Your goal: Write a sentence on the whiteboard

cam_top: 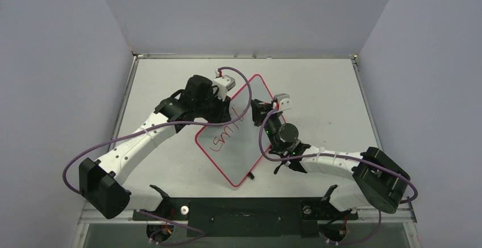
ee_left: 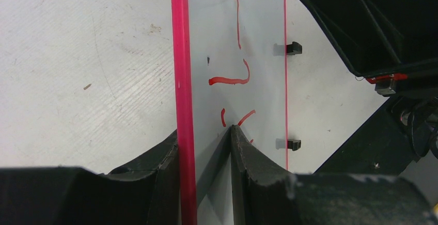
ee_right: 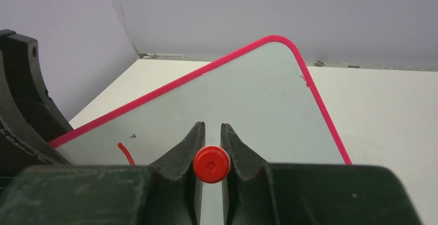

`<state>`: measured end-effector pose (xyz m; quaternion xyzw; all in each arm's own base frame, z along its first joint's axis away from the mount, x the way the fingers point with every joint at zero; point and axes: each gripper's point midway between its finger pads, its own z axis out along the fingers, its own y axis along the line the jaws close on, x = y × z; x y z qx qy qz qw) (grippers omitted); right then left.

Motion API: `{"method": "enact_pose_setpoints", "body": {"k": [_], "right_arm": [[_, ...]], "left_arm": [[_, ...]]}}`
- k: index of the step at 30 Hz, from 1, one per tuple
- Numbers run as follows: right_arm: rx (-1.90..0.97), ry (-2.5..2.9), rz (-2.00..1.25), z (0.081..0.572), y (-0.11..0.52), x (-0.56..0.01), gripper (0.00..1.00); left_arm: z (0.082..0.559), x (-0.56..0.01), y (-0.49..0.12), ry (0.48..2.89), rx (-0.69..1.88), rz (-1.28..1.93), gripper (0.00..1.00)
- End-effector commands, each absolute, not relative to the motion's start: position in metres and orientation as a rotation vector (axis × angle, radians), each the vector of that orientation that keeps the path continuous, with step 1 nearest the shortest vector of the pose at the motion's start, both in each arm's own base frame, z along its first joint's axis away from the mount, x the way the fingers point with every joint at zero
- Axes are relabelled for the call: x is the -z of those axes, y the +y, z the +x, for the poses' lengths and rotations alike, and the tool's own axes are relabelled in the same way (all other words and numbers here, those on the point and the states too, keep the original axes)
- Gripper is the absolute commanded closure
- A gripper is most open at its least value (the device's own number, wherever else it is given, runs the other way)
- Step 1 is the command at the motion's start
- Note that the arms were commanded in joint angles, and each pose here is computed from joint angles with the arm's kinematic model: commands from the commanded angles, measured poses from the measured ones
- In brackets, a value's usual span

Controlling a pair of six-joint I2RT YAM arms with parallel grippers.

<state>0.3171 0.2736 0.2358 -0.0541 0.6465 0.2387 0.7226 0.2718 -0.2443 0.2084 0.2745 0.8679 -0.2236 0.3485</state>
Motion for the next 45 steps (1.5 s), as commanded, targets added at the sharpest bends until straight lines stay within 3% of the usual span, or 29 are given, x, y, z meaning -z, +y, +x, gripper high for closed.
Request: {"method": "enact_pose_setpoints", "body": {"k": [1,20,45], "right_arm": [[-0.605,1.358,-0.092,0.32,0.286,-0.266,1.0],[-0.684,1.381,-0.159,0.293,0.315,-0.257,1.0],[-0.598,1.46,-0.151,0.288,0.29,-0.215,1.0]], "left_arm": [[0.279,-0.184,-0.22,2.26,0.351,0.822,1.0],[0.28,-0.184,-0.219,2.26,0.342,0.819,1.0],[0.28,-0.183,-0.219,2.262,0.34,0.82,1.0]]}}
